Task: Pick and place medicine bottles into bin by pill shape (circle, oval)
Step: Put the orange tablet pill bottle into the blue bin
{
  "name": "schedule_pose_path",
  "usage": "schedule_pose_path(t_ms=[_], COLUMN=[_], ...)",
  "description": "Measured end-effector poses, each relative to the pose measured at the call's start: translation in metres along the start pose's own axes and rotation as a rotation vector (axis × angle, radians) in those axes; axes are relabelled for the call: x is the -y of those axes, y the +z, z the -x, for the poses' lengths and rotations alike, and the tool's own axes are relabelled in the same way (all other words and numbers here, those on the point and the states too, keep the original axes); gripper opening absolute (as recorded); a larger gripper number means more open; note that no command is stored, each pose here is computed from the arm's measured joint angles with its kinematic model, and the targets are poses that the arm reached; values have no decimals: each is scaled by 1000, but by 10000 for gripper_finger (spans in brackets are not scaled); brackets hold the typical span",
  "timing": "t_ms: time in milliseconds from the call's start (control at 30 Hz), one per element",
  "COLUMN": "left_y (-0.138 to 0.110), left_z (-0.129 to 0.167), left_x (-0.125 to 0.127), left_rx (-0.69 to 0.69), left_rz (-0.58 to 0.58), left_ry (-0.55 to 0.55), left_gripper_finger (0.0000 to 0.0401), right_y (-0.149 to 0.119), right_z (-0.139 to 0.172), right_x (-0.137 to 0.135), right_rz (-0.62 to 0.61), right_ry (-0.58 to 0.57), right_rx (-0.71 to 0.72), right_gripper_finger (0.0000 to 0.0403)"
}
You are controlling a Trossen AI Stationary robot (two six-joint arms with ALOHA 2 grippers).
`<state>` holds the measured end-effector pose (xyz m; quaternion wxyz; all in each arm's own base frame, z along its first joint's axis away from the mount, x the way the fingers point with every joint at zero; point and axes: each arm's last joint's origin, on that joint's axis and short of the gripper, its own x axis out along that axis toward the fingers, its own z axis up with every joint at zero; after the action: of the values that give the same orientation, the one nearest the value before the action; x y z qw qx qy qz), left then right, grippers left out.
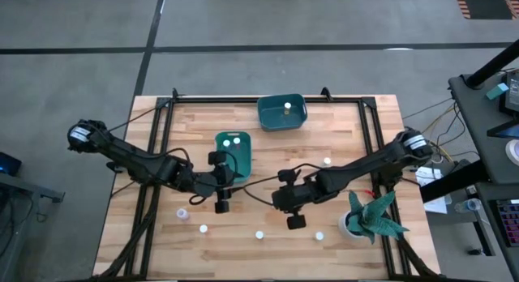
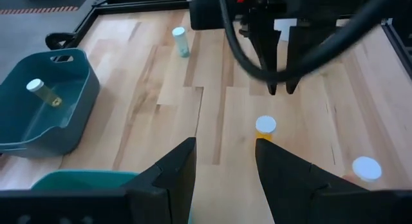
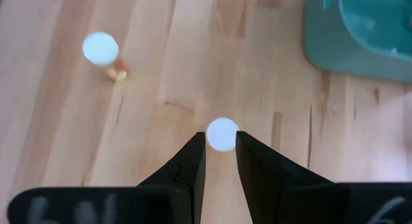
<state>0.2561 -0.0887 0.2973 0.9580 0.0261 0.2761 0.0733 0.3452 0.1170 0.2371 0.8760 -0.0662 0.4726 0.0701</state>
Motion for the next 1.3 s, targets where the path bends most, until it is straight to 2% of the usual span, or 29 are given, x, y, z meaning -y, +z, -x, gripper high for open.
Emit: schedule_pose_path(t_ms=[167, 267, 600, 800, 1033, 1300], left_y=[-1, -2, -4, -4, -4, -4], left_z=[0, -1, -2, -2, -2, -2], left_x=[0, 0, -1, -1, -1, -2], left_rx=[-1, -4, -5, -5, -4, -2], left_rz=[-40, -50, -73, -74, -73, -73], left_ry=[1, 9, 40, 43, 49, 62], left_gripper_finger=[144, 144, 144, 144, 144, 144], right_y=[2, 1, -1, -7, -11, -9], right_z=[-9, -12, -20, -43, -62, -64], right_x=[-1, -2, -1, -3, -5, -5], right_rz=[-15, -26, -58, -49, -41, -38], right_ry=[-6, -7, -69, -76, -78, -77], right_rx=[-51, -62, -58, -108, -128, -113], right_gripper_finger=[81, 99, 218, 264, 272, 232])
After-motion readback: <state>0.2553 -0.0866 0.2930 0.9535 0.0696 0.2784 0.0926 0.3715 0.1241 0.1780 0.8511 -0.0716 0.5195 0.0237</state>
